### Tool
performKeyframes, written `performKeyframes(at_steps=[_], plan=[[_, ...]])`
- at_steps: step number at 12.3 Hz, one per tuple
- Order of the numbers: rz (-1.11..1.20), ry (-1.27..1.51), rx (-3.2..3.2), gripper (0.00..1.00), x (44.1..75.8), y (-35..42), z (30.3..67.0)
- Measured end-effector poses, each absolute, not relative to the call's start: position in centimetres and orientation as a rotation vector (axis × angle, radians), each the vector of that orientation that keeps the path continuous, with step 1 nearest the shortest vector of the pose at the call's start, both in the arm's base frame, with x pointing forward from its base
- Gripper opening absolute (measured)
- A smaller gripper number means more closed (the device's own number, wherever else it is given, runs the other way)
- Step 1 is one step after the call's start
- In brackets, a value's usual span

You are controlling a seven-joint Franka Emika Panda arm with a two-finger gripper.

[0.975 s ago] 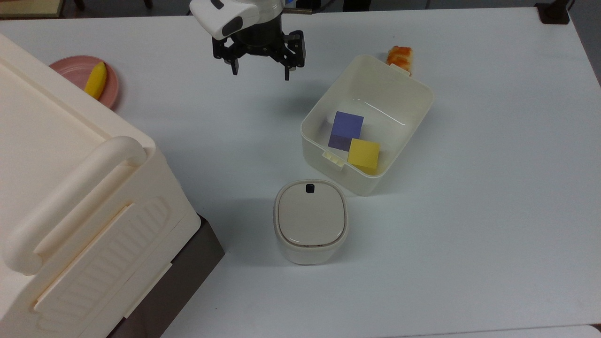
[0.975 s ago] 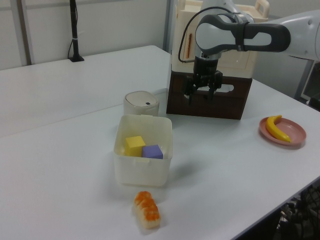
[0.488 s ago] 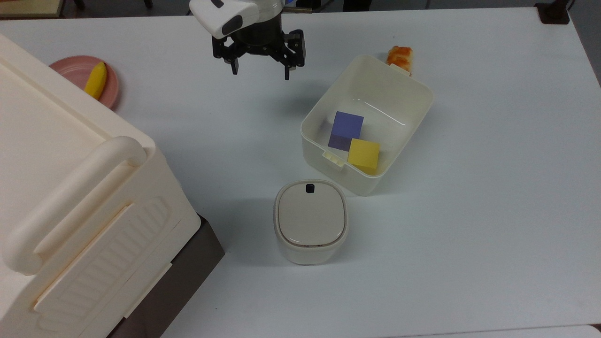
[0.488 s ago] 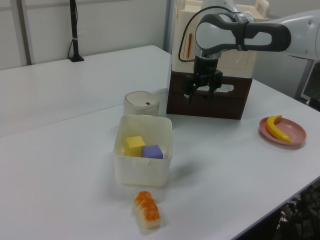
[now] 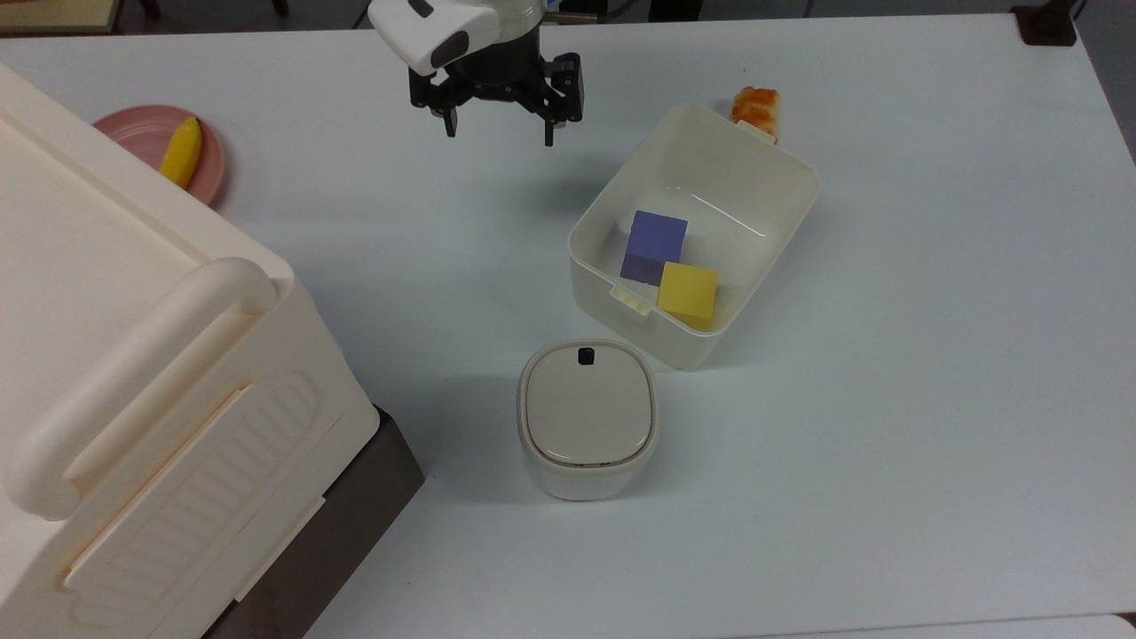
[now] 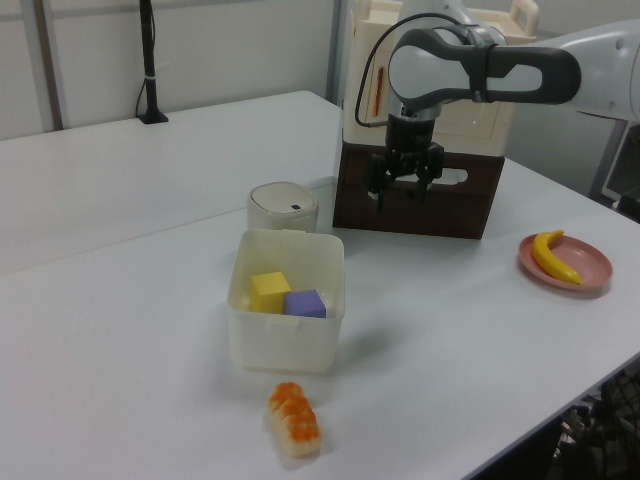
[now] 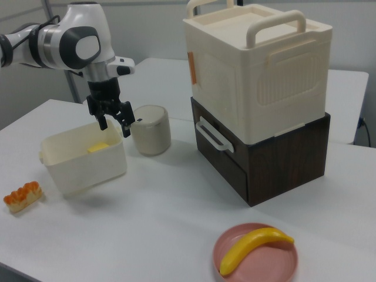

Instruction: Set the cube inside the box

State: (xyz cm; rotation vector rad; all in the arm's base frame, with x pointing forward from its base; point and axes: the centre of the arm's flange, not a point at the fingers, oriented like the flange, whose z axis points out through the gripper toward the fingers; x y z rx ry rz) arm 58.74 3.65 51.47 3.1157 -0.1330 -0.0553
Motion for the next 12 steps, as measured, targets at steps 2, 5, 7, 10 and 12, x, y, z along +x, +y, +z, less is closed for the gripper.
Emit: performKeyframes(at_steps=[2, 5, 7, 10, 12], plan=[[-0.077, -0.080, 3.116, 1.00, 58.6, 3.4, 51.1], [-0.098, -0.034, 3.116, 1.00, 58.5, 2.9, 50.6], [-0.134, 0.086, 3.116, 1.00, 58.3, 2.1, 49.5], [-0.145, 0.252, 3.114, 1.00, 57.8, 0.4, 45.0], [-0.141, 0.329, 3.111, 1.00, 57.5, -0.8, 41.5]])
